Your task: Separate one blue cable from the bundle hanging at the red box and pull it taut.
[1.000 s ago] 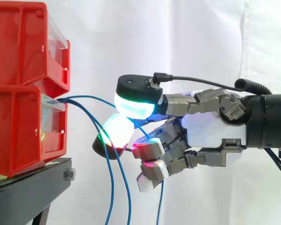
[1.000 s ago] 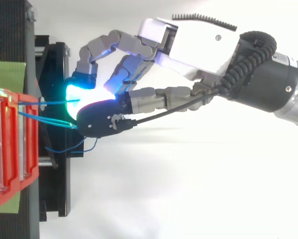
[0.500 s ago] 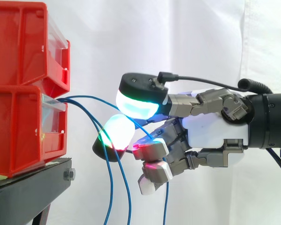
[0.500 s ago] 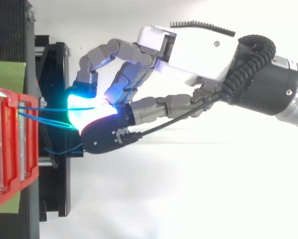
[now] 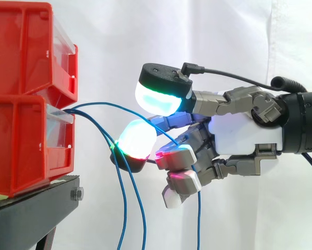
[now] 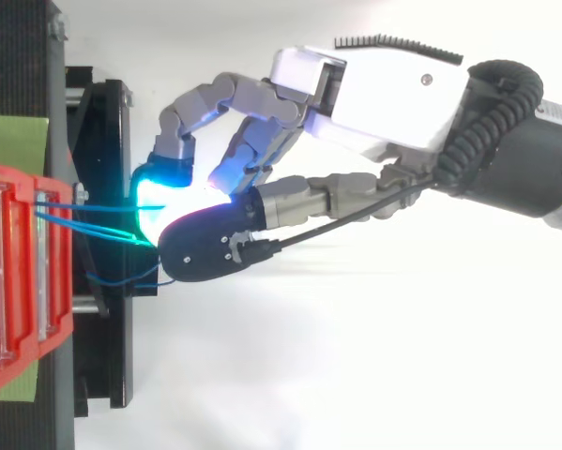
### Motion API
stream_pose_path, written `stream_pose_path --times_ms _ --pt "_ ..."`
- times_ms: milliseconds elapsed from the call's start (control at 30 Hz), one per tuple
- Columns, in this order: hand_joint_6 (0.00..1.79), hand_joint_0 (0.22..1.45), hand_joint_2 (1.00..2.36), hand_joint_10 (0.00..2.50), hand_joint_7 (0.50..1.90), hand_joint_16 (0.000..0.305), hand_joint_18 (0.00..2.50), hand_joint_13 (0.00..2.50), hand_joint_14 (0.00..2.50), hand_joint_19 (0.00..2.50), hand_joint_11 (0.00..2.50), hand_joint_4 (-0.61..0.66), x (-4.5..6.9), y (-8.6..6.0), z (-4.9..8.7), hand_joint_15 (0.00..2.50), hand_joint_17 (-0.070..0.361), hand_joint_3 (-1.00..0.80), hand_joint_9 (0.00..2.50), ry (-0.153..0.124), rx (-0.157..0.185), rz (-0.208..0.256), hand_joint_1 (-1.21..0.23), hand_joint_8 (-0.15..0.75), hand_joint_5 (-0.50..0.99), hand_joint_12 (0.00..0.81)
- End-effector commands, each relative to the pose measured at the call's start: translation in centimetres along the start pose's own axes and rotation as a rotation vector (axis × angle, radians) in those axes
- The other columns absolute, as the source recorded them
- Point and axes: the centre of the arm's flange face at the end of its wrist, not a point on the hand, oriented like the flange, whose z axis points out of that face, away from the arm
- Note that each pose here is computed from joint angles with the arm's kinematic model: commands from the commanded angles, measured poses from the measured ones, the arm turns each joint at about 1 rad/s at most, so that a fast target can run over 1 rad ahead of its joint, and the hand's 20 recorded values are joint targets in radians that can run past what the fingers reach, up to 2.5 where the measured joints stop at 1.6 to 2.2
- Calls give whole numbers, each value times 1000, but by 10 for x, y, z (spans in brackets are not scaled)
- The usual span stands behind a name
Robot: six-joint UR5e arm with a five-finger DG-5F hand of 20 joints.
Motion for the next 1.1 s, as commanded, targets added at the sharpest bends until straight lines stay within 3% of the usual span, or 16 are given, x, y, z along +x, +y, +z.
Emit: stream_pose_path --times_ms 0,467,700,833,933,1067 --pt "878 617 1003 4 891 47 743 1163 27 699 1564 106 -1 0 -1 1081 106 -466 1170 0 4 -1 -474 244 -228 326" --pt "909 641 1021 2 922 47 744 1157 28 686 1602 61 -9 11 -5 1090 107 -261 1157 -2 11 -3 -647 245 -231 324" --pt "916 666 1015 1 883 47 740 1143 30 686 1605 67 -11 15 -7 1082 106 -341 1137 -3 19 -3 -698 242 -236 316" --pt "914 677 1003 0 877 47 738 1144 28 678 1596 87 -10 15 -8 1091 106 -472 1130 -2 22 -2 -713 245 -238 317" --pt "907 599 1000 1 866 47 737 1146 28 695 1602 114 -10 15 -8 1093 106 -500 1134 -1 21 -2 -646 252 -237 322" --pt "891 554 1000 0 859 49 750 1167 26 708 1580 133 -11 14 -8 1076 110 -500 1164 -4 22 1 -406 262 -233 339"
